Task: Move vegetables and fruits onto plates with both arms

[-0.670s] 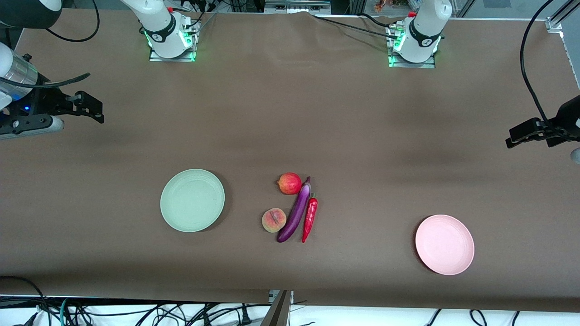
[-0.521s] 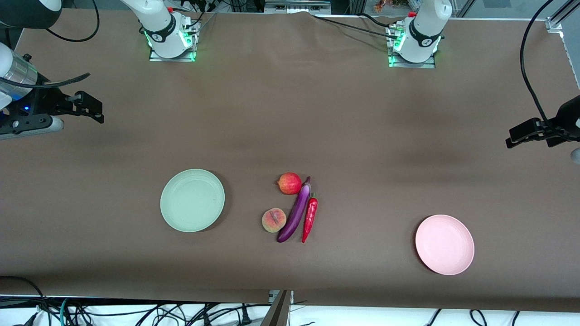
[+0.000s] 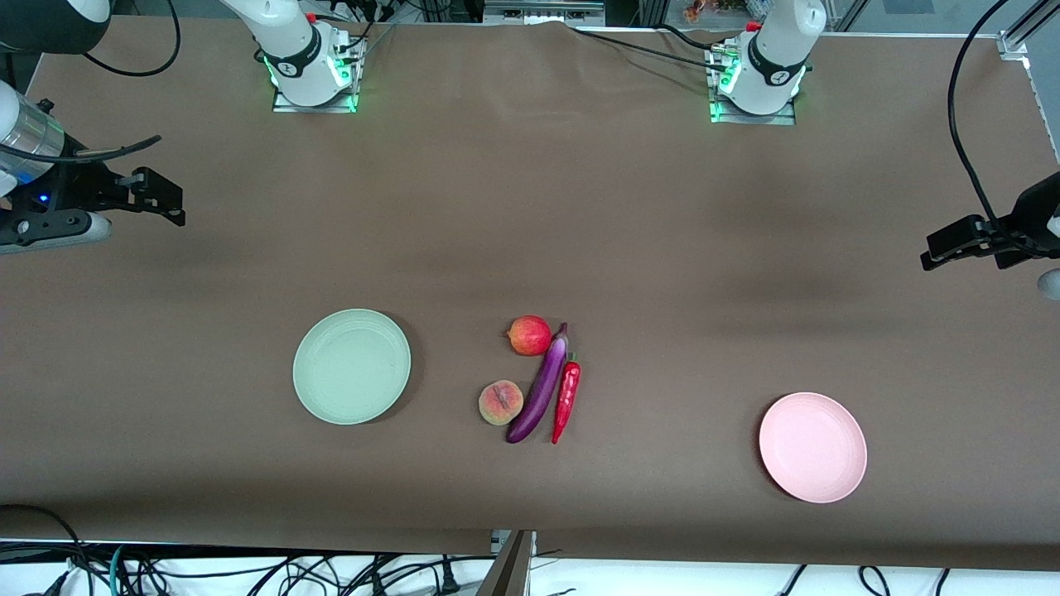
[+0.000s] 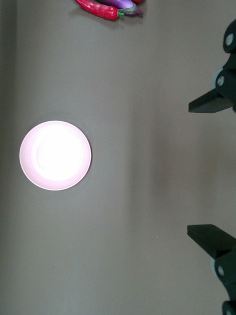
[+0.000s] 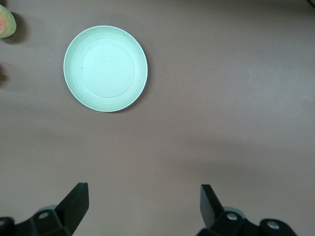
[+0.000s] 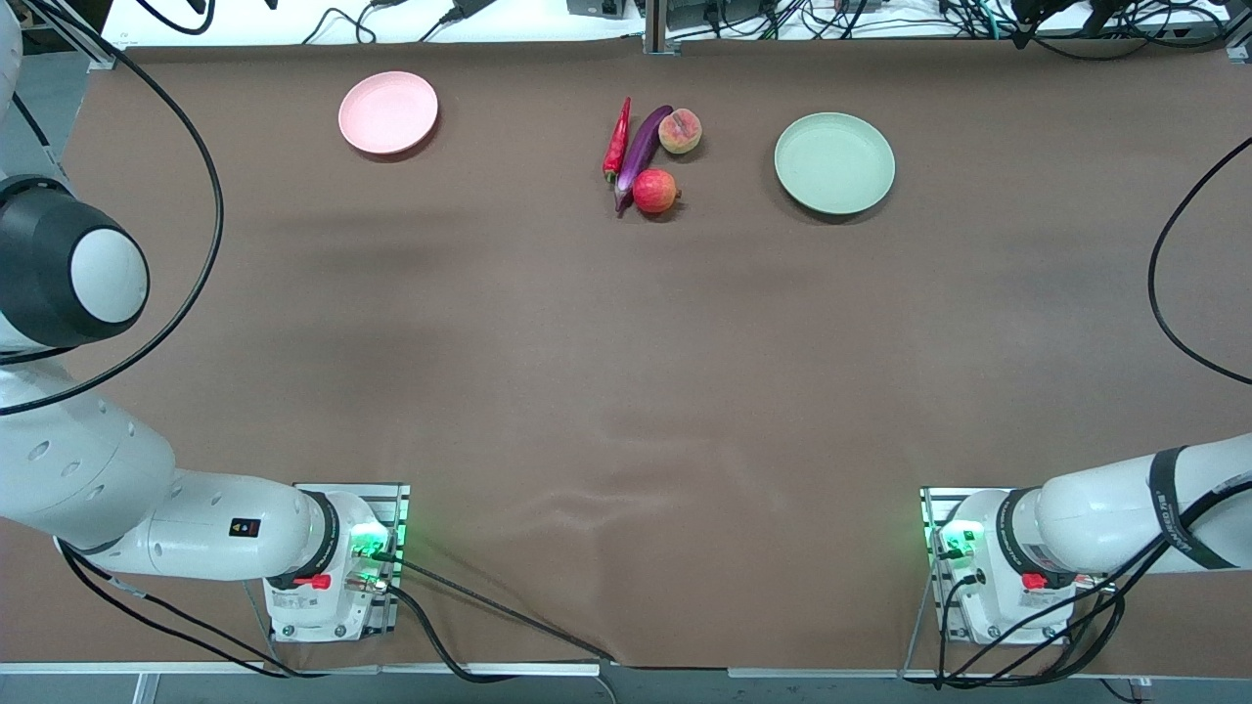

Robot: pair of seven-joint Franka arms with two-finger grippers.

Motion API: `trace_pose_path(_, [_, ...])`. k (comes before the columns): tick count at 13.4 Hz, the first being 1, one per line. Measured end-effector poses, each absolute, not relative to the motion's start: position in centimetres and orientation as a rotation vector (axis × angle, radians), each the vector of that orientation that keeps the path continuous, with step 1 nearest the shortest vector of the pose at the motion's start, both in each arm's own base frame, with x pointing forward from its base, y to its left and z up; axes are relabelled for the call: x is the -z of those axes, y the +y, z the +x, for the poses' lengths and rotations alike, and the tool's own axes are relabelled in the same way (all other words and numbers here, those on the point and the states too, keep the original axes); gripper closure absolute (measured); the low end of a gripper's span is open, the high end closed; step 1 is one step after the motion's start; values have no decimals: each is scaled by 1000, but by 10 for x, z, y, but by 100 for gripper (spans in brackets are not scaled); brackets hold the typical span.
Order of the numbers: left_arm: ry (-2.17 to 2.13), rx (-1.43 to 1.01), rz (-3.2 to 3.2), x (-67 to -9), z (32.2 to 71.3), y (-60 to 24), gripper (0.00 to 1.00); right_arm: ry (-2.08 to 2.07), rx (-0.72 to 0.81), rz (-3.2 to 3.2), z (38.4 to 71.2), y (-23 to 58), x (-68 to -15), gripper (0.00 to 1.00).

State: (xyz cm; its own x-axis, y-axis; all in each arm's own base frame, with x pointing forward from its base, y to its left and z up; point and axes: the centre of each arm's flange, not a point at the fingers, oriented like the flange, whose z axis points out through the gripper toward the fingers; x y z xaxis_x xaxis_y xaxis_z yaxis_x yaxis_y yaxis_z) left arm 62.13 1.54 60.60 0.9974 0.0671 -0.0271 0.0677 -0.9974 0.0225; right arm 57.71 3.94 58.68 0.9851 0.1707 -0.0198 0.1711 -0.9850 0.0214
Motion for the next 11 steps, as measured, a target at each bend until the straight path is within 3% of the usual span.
trace_pose_path(5, [53, 133, 3090, -569, 636, -8, 0, 291, 27, 3074, 577, 45, -587, 0])
trace_pose_path(11, [-98, 28, 2998, -447, 697, -123, 0, 271, 30, 3055, 578, 35, -587, 0])
